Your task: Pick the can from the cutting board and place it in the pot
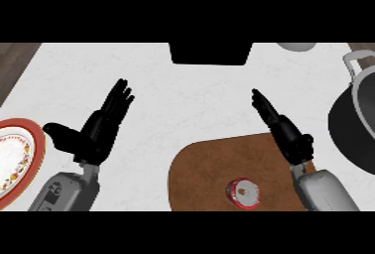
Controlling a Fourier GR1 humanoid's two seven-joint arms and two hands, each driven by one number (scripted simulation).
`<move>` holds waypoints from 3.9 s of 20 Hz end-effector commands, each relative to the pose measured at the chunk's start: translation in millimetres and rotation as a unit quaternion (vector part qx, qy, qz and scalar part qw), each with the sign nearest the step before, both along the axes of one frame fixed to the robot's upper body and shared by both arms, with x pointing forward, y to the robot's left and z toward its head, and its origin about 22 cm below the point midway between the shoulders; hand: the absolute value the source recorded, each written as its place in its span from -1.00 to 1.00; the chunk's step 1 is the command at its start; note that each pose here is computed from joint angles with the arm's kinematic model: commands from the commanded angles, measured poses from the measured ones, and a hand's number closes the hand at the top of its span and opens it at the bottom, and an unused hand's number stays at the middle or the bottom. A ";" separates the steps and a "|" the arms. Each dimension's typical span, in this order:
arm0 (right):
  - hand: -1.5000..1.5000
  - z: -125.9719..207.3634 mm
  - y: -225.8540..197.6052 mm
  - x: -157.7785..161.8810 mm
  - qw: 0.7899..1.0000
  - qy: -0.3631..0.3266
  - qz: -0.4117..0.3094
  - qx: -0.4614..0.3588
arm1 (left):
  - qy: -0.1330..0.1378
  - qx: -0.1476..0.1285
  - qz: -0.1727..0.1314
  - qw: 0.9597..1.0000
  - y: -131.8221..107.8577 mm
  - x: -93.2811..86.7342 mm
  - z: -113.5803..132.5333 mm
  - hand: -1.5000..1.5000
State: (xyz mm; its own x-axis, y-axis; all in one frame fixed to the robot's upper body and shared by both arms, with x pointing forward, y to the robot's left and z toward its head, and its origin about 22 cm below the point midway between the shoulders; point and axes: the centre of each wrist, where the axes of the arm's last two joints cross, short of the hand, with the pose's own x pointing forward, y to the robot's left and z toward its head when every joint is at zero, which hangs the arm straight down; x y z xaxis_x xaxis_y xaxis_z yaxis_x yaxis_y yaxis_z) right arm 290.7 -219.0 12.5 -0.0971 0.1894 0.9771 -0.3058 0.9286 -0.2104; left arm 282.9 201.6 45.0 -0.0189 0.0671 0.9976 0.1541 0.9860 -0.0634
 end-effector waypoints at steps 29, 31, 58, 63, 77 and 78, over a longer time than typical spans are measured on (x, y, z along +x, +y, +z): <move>-1.00 120.0 85.9 -159.9 0.943 0.002 -0.311 -0.116 | 0.140 0.118 -0.033 0.983 48.6 -27.8 -66.6 0.00; -1.00 125.0 88.8 -152.5 0.943 0.040 -0.313 -0.109 | 0.144 0.117 -0.040 0.982 41.6 -23.3 -60.6 0.00; -1.00 20.9 41.8 -173.1 0.964 0.124 -0.214 -0.096 | 0.143 0.113 -0.026 0.983 39.1 -33.9 -63.6 0.00; -1.00 11.2 49.0 -143.5 0.973 0.104 -0.205 -0.029 | 0.145 0.123 -0.034 0.981 42.2 -32.7 -69.2 0.00; 1.00 -73.1 63.7 -127.3 0.972 0.140 -0.189 0.025 | 0.138 0.115 -0.037 0.983 24.9 -30.8 -62.5 0.00; 1.00 -75.7 56.1 -126.8 0.979 0.108 -0.160 -0.062 | 0.147 0.115 -0.038 0.982 38.3 -13.4 -71.9 0.00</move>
State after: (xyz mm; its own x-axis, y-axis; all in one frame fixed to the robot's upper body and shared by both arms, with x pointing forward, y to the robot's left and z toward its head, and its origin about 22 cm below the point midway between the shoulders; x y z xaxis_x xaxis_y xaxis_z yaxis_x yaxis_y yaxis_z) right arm 157.0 -162.7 -42.5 0.2167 0.1531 0.9642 0.0286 0.9862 -0.1631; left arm 257.4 236.7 -23.1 0.2600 -0.1755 0.9495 0.2335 0.9656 0.1145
